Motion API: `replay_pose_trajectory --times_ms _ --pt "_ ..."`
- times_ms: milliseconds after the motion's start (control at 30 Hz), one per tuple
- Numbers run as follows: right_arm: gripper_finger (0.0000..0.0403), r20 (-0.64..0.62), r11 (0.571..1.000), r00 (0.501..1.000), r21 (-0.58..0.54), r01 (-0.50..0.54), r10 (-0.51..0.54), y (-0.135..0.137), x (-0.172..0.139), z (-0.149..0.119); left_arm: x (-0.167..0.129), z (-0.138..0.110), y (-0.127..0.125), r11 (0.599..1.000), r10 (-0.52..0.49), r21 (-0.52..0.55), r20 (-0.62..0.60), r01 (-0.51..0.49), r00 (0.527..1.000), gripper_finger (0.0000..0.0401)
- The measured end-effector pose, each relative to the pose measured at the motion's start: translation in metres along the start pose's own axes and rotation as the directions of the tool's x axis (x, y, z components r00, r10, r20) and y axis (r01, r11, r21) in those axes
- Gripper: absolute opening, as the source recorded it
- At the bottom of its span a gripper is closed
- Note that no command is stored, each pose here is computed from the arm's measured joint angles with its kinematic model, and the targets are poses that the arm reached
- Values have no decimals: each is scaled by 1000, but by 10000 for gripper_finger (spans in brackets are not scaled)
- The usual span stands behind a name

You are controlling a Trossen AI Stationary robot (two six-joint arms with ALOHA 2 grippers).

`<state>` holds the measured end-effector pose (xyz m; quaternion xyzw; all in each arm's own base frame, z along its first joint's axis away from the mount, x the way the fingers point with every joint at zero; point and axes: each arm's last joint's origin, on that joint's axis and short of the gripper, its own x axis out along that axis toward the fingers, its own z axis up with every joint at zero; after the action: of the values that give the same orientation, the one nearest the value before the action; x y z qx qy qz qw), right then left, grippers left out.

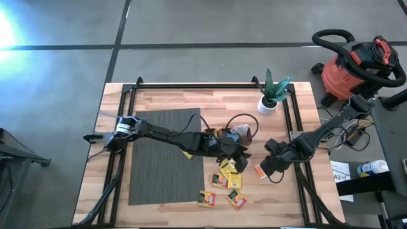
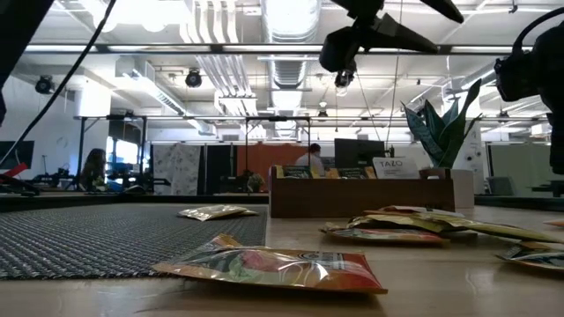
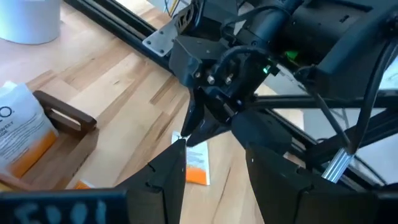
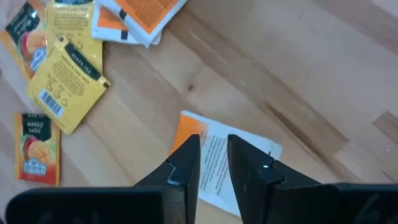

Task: Pick & Place Tea
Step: Put the white tea bag into the right section of the wooden organizer

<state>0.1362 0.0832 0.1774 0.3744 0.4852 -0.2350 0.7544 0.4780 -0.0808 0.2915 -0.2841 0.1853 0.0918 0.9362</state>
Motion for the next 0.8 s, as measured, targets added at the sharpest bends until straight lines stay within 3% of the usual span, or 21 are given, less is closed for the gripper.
replay_pose_trajectory --times_ms 300,533,800 --pt "79 26 999 1000 32 6 -7 -1 1 1 4 -4 13 999 36 -4 -41 -36 999 161" --pt "79 -100 989 995 150 9 6 0 -1 -5 7 -8 11 999 7 40 -59 -5 998 161" --pt "79 -136 978 990 197 72 -46 -4 -4 -19 44 -28 16 986 -165 15 -78 167 983 161"
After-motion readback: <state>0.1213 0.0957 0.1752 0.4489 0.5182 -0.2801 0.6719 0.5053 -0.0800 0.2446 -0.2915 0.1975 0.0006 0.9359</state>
